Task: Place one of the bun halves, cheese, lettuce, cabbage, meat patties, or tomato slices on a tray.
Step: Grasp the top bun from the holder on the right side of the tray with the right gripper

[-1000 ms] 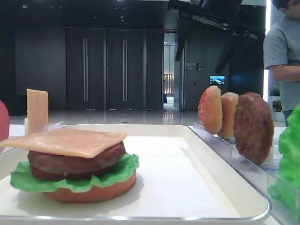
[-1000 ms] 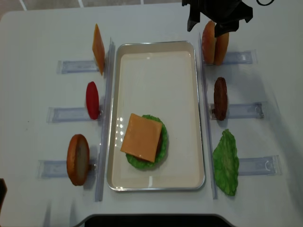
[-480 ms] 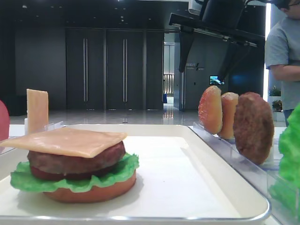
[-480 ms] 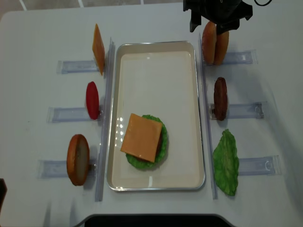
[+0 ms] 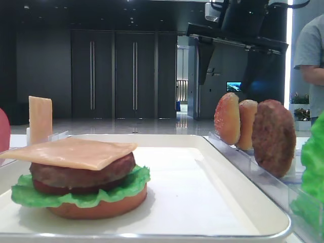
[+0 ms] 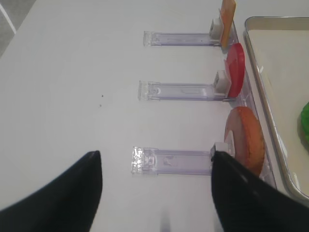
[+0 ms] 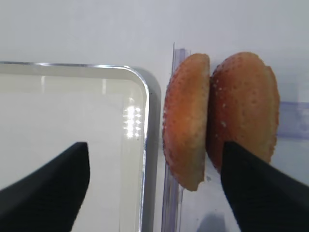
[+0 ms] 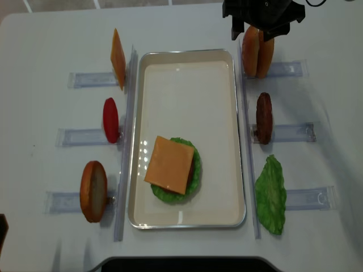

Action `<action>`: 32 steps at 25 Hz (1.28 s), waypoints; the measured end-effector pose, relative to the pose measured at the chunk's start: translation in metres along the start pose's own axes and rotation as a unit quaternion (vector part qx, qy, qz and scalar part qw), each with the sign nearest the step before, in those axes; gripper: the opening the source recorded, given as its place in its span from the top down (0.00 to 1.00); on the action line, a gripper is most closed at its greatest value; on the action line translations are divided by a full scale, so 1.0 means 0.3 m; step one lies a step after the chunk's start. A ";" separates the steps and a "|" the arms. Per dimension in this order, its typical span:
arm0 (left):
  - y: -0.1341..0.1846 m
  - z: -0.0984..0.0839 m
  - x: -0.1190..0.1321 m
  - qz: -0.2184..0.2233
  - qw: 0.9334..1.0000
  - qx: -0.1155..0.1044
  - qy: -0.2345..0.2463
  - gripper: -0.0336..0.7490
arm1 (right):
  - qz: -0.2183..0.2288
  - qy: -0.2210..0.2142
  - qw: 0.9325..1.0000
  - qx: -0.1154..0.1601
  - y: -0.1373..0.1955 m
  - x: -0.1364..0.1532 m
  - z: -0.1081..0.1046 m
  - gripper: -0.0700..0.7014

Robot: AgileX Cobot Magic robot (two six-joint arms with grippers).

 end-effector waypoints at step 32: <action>0.000 0.000 0.000 0.000 1.000 0.000 0.000 0.27 | 0.001 0.000 1.000 -0.008 -0.003 0.069 -0.003 0.29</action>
Point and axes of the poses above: a point on each arm's last joint axis where the gripper is mounted, x pointing out along that axis toward the gripper, z along the wrist's bending axis when the last joint is at zero, y = z × x, the point moved 7 cm from there along x, pointing out along that axis toward the gripper, and after that the axes turned 7 degrees about -x, right-handed, at the moved point
